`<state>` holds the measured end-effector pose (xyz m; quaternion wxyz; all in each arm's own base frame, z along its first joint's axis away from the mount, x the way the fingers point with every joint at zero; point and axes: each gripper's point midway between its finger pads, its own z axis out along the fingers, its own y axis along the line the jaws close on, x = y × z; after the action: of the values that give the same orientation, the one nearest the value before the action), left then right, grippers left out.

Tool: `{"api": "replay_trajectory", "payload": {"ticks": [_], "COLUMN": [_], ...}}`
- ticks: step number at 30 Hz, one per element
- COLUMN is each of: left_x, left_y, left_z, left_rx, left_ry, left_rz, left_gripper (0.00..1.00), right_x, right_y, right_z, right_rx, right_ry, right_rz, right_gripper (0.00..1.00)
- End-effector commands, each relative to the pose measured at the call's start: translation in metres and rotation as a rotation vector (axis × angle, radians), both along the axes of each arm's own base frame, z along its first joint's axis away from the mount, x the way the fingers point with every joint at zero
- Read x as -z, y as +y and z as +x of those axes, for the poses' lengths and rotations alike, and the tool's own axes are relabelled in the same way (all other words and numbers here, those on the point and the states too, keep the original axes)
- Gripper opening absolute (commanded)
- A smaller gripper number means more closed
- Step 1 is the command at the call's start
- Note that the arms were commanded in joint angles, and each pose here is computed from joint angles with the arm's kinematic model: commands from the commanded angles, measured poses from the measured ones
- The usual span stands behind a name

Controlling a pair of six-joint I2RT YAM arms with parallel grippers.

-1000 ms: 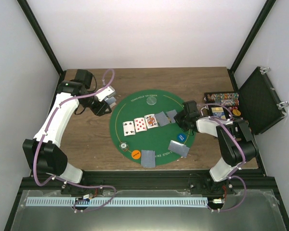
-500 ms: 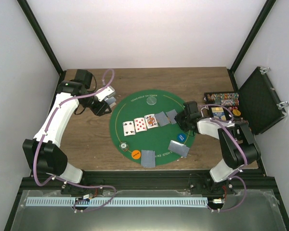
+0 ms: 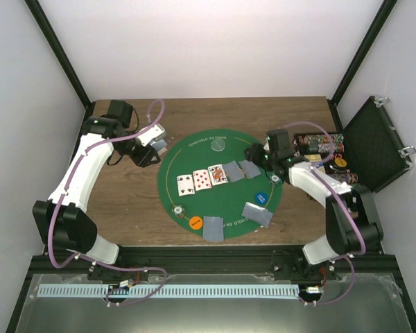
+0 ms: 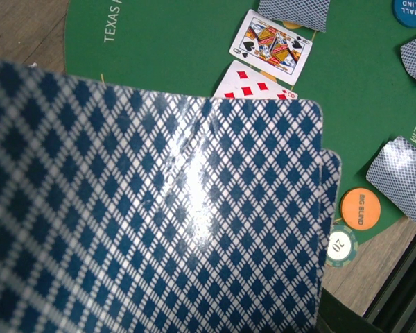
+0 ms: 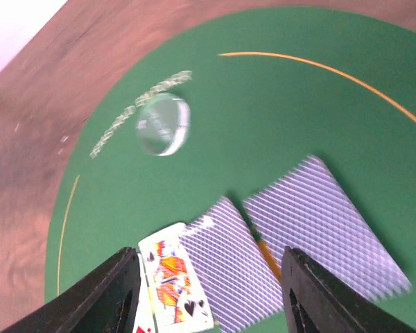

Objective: Distribute texas hold em gaming equipment

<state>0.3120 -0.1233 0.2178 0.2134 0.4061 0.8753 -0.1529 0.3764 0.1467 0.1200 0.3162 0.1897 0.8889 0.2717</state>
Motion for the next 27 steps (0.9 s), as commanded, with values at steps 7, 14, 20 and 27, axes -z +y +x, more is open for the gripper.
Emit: {"api": "replay_trajectory", "payload": {"ticks": [7, 14, 20, 27], "left_x": [-0.010, -0.008, -0.007, -0.008], "left_y": [0.000, 0.000, 0.000, 0.000], "left_z": [-0.003, -0.003, -0.001, -0.002], "left_rx": [0.003, 0.003, 0.002, 0.004], "left_ry": [-0.026, -0.022, -0.018, -0.018], "left_rz": [-0.017, -0.015, -0.014, -0.016], "left_gripper": [0.42, 0.42, 0.42, 0.42], "right_x": [0.010, 0.046, 0.070, 0.086], "right_y": [0.057, 0.057, 0.055, 0.062], "right_z": [0.026, 0.019, 0.018, 0.011], "right_rx": [-0.607, -0.666, -0.678, -0.724], "right_ry": [0.013, 0.110, 0.158, 0.189], "right_rz": [-0.207, -0.253, -0.310, -0.374], "right_gripper": [0.48, 0.34, 0.29, 0.22]}}
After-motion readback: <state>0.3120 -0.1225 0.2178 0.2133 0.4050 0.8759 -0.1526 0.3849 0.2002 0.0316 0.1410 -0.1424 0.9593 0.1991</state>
